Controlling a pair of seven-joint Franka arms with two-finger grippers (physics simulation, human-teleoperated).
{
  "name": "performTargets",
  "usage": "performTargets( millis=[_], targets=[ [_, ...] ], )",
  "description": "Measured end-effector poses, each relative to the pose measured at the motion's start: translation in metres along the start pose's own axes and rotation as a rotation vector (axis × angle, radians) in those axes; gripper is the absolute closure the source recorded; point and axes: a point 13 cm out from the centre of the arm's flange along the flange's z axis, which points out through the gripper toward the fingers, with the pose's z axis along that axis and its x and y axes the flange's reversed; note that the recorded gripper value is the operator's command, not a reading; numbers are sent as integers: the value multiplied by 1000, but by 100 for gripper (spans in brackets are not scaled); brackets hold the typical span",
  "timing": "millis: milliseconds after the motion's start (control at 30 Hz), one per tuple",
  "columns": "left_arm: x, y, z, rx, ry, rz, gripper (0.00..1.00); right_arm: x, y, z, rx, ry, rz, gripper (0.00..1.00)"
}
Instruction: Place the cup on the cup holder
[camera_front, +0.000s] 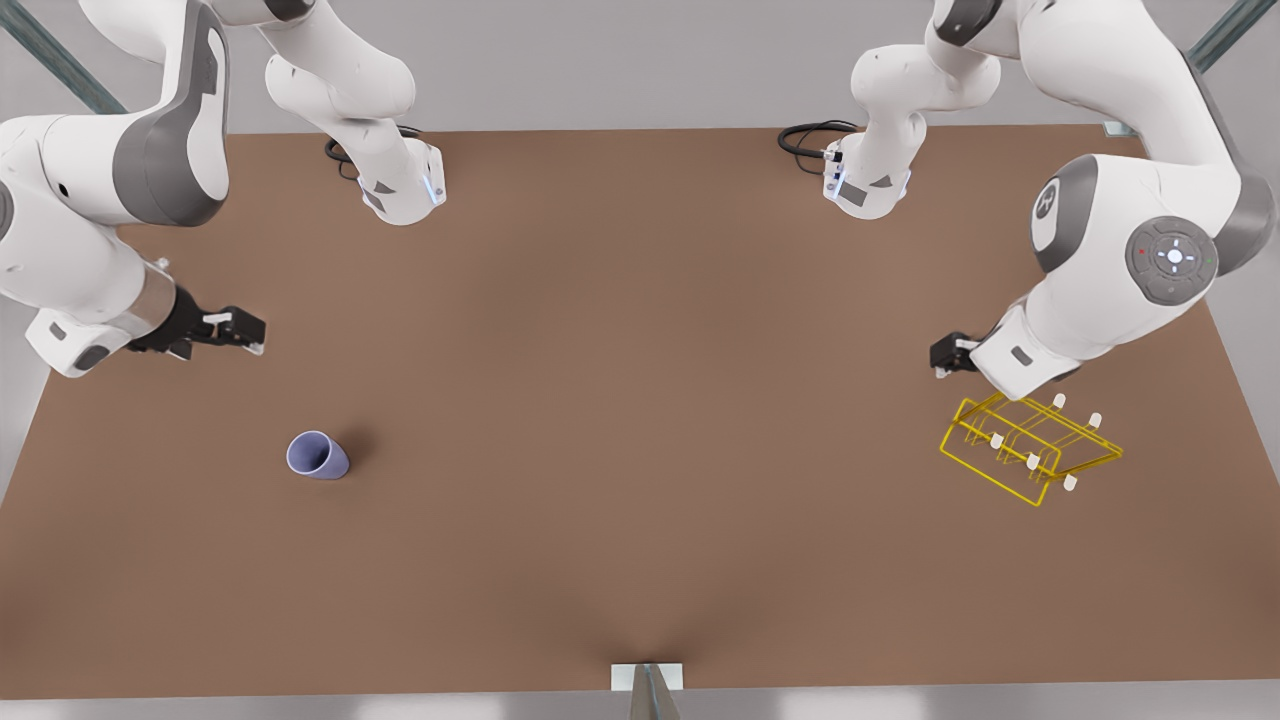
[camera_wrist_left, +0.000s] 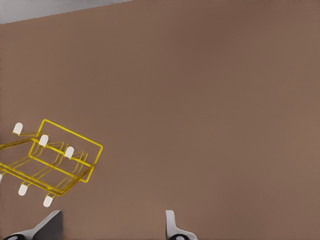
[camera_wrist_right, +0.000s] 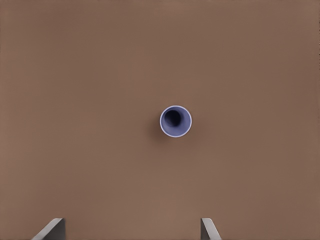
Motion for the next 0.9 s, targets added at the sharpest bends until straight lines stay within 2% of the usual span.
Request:
performTargets(
  millis=[167, 400, 533, 900],
  targets=[
    [-11, -20, 5, -26, -26, 39, 0, -11, 0, 7, 0, -16, -11, 0],
    [-38, -24, 80, -17, 45, 44, 0, -53, 30, 93, -16, 61, -69, 0],
    [-51, -21, 103, -11, 47, 39, 0, -73, 33, 127, -29, 62, -55, 0],
    [-63, -27, 112, -8, 21, 41, 0, -136, 82, 144, -67, -67, -59, 0]
  ],
)
